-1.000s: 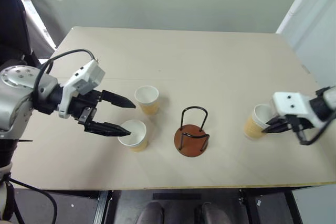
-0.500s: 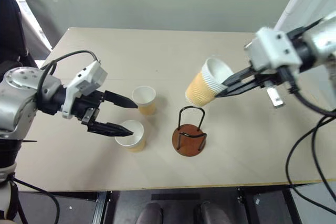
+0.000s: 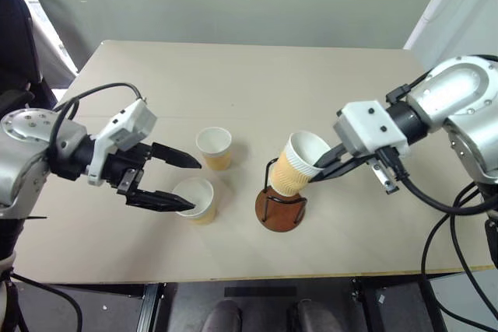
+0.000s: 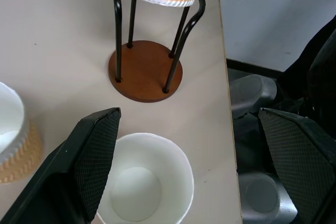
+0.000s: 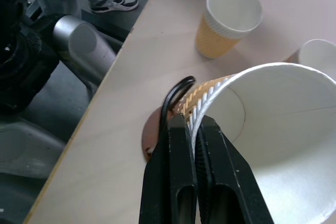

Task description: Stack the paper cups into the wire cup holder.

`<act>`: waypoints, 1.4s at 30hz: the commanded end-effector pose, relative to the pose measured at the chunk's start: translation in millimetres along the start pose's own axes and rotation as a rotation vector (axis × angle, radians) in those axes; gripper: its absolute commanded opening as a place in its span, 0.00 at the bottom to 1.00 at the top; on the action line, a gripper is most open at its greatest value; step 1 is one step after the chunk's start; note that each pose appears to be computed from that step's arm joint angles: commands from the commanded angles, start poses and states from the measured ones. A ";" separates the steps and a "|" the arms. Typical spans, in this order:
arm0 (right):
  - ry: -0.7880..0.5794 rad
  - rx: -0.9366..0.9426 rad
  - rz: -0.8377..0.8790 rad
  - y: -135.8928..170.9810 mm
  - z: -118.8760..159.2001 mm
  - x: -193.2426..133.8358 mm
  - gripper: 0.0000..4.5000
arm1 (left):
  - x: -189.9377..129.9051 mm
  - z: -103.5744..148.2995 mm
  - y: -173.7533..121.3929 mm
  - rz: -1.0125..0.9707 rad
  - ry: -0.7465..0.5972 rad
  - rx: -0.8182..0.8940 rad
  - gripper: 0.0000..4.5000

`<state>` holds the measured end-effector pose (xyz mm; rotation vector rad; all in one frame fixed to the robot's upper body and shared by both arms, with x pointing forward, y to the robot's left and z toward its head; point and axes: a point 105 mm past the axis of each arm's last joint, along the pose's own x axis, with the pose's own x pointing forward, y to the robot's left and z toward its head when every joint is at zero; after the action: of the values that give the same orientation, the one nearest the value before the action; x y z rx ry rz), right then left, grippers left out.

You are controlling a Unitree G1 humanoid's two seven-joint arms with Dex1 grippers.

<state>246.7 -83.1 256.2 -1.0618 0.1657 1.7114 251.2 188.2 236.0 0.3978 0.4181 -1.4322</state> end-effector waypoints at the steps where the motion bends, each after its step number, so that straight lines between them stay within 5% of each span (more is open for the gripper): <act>1: 0.037 -0.014 -0.019 -0.5 -0.7 0.0 0.01 | -6.9 9.9 -3.0 0.027 0.002 0.046 1.00; 3: 0.045 -0.001 -0.017 -0.4 -3.2 1.2 0.01 | -7.3 10.7 -2.6 0.029 0.002 0.047 1.00; 7: 0.062 -0.003 -0.032 -2.3 -6.8 4.6 0.20 | -7.0 11.3 -2.6 0.027 0.005 0.050 1.00; 17: 0.043 0.131 -0.193 -6.6 -15.3 -20.7 0.98 | -29.3 6.0 28.5 0.202 0.086 0.034 1.00; 24: -0.189 0.479 -0.331 51.5 -25.5 -89.9 0.99 | -29.0 -13.4 32.4 0.166 0.242 -0.006 1.00; 42: -0.181 0.480 -0.365 62.0 -11.7 -68.5 0.99 | 9.6 -52.7 50.9 0.185 0.397 -0.071 1.00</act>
<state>208.4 -164.6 266.6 -0.4984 0.2746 1.3505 300.2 214.9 184.2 0.6297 0.7398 -1.1658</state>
